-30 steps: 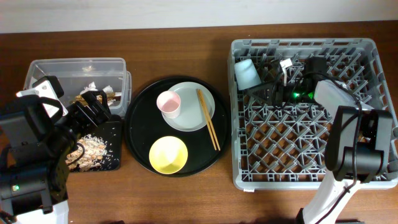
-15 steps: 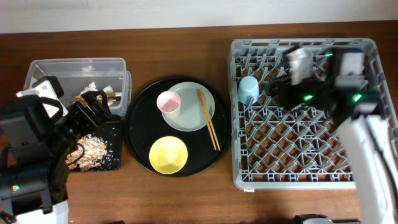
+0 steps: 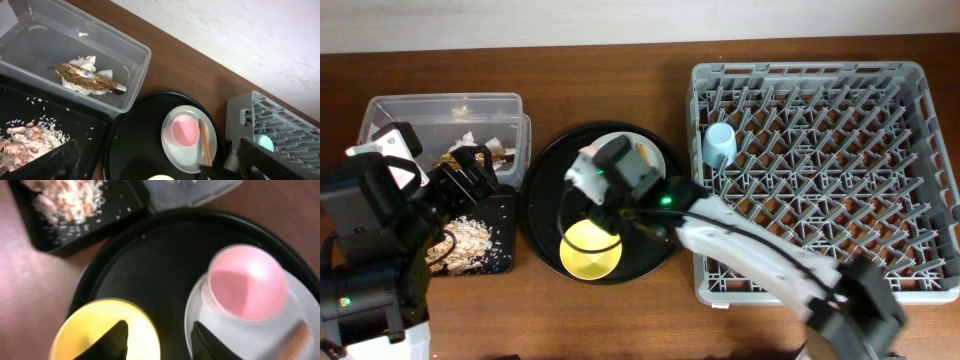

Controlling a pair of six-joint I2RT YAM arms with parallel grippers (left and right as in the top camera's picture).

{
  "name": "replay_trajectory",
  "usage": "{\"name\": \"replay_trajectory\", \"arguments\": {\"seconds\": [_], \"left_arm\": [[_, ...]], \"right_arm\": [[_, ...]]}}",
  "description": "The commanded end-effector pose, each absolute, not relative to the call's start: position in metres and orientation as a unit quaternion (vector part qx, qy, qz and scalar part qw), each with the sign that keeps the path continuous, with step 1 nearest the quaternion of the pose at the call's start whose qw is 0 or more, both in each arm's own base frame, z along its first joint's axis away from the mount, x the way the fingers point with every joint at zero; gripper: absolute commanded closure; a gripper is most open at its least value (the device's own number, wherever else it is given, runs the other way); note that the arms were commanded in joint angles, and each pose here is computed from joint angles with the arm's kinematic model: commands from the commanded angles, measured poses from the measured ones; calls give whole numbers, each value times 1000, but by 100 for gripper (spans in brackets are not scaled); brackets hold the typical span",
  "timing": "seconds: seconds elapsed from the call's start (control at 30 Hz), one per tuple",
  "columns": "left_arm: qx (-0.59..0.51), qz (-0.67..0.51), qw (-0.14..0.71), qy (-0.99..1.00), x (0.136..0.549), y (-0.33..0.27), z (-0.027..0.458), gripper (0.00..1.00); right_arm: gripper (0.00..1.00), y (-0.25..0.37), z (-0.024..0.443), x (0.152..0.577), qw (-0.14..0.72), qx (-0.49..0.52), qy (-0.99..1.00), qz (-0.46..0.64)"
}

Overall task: Sort waste into correct bins and load items into the dishwasher rack
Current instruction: 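Move the right gripper to the pink cup and grasp it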

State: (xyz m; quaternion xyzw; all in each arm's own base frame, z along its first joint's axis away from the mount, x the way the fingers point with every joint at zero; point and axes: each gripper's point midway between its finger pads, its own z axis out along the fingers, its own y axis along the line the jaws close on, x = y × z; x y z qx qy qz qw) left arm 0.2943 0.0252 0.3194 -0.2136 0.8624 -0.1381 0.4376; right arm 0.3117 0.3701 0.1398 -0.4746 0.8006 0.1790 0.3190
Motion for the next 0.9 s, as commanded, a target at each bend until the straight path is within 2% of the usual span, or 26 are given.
{"name": "replay_trajectory", "arguments": {"seconds": [0.0,0.2,0.4,0.57,0.87], "left_arm": [[-208,-129,445,862,294,28,323,1],[-208,-129,445,862,294,28,323,1],[-207,-129,445,862,294,28,323,1],[-207,-129,445,862,294,28,323,1],[-207,-129,445,862,294,28,323,1]], "right_arm": [[58,377,119,332,343,-481,796,133],[57,387,120,365,411,-483,768,90],[68,388,105,371,406,-481,772,89],[69,383,82,375,387,-483,782,81],[87,359,72,385,364,-467,803,67]]}}
